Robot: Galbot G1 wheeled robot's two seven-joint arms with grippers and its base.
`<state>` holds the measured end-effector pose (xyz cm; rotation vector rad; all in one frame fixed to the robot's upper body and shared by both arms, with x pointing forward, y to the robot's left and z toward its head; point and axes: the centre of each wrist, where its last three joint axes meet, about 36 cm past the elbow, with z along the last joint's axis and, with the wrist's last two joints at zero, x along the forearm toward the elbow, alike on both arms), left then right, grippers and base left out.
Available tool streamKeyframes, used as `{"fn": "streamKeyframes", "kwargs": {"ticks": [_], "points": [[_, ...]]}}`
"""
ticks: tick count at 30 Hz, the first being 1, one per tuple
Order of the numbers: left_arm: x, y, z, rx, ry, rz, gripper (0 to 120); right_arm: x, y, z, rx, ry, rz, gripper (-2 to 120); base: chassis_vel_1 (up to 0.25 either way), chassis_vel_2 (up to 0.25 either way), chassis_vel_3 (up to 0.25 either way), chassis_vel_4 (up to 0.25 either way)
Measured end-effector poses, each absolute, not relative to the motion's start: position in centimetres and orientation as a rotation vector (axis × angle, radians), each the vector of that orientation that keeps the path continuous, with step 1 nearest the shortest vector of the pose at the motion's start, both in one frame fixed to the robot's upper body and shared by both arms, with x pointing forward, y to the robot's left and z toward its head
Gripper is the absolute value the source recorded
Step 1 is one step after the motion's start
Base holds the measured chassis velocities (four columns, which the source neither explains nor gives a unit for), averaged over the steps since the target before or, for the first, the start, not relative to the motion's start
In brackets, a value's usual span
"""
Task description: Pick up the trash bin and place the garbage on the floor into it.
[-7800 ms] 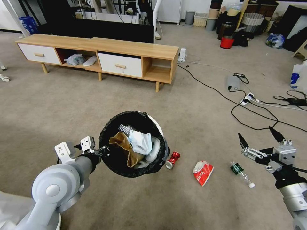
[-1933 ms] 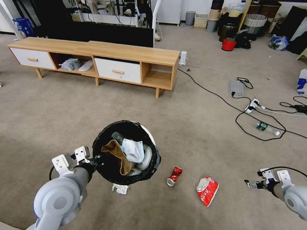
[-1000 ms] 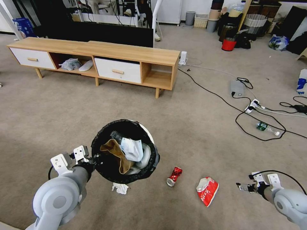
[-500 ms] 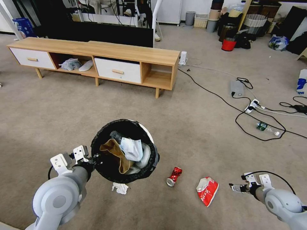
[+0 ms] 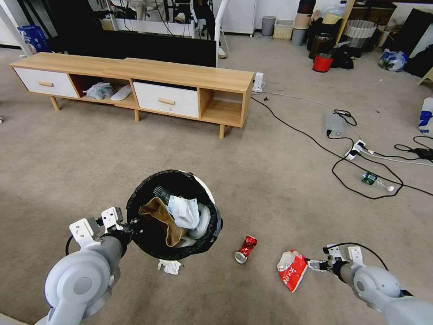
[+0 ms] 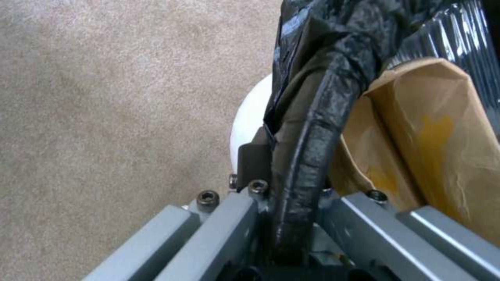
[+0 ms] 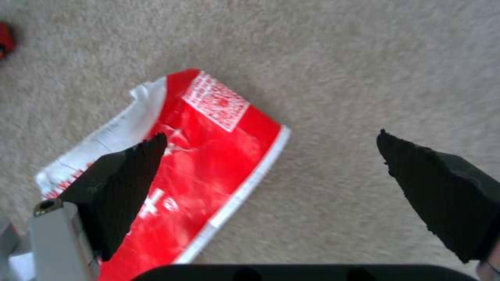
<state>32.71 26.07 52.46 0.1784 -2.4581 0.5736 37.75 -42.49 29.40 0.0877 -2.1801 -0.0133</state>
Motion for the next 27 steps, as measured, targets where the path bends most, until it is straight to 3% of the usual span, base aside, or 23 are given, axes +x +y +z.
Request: {"fn": "streamKeyframes", "kwargs": {"ticks": [2,27], "points": [[32.7,26.0,52.3,0.18,-2.453,0.571,0,38.0,-41.6,28.6,0.086,-2.185,-0.1,100,0.0,0.0,0.0,0.0],[32.6,26.3,51.9,0.187,-2.445,0.552,0,38.5,-38.3,26.1,0.112,-2.192,-0.212,100,0.0,0.0,0.0,0.0]]}}
